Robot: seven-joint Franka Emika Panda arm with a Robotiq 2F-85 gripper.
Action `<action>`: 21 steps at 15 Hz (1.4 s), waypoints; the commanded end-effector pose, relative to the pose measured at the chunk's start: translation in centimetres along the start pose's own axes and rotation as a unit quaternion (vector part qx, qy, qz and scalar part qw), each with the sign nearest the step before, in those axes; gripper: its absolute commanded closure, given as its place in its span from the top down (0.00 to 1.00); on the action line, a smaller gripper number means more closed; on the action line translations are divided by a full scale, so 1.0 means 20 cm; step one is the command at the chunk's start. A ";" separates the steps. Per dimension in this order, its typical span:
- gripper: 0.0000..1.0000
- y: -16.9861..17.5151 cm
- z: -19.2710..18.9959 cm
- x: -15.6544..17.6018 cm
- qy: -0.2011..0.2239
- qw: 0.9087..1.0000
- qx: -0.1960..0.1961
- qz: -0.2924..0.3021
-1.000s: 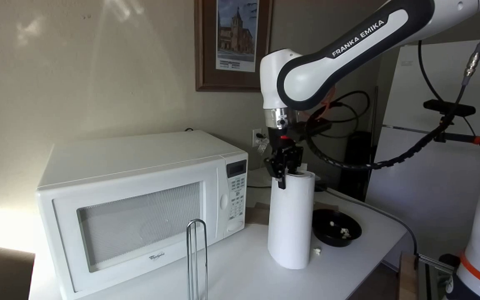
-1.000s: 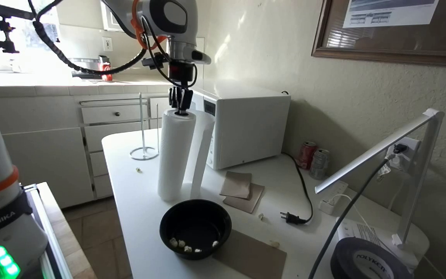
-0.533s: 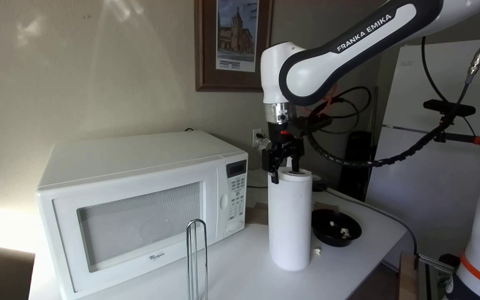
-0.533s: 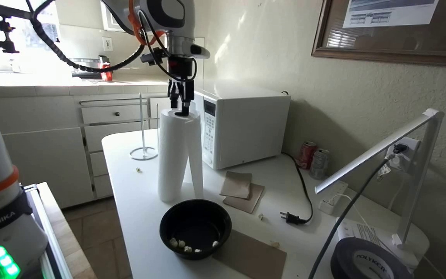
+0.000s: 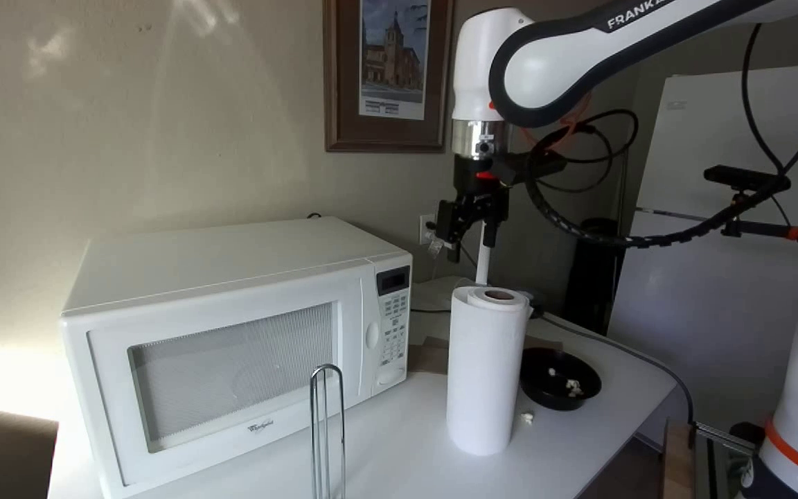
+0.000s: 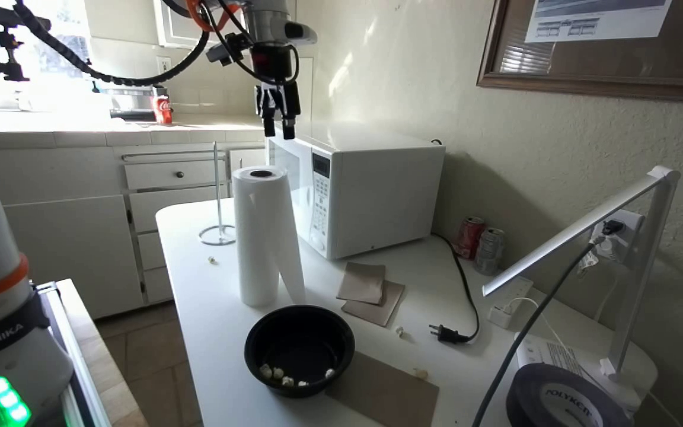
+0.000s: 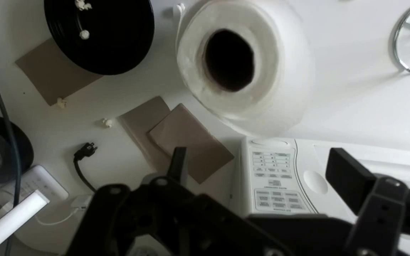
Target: Put the paper roll upright
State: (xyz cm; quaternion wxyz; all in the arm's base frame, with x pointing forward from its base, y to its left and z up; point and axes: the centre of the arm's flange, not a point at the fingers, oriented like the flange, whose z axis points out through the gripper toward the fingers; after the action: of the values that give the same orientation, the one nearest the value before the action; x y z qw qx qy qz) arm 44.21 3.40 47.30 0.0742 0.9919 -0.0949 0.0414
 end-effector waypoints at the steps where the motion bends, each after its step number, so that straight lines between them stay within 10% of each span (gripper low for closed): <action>1: 1.00 0.03 -0.14 -0.07 0.021 1.000 0.002 -0.006; 21: 1.00 0.09 -0.37 -0.14 0.063 0.998 0.012 0.001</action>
State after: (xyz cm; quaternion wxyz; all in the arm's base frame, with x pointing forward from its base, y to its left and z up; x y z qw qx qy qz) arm 40.55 3.33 54.50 0.0685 0.9880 -0.0907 0.1047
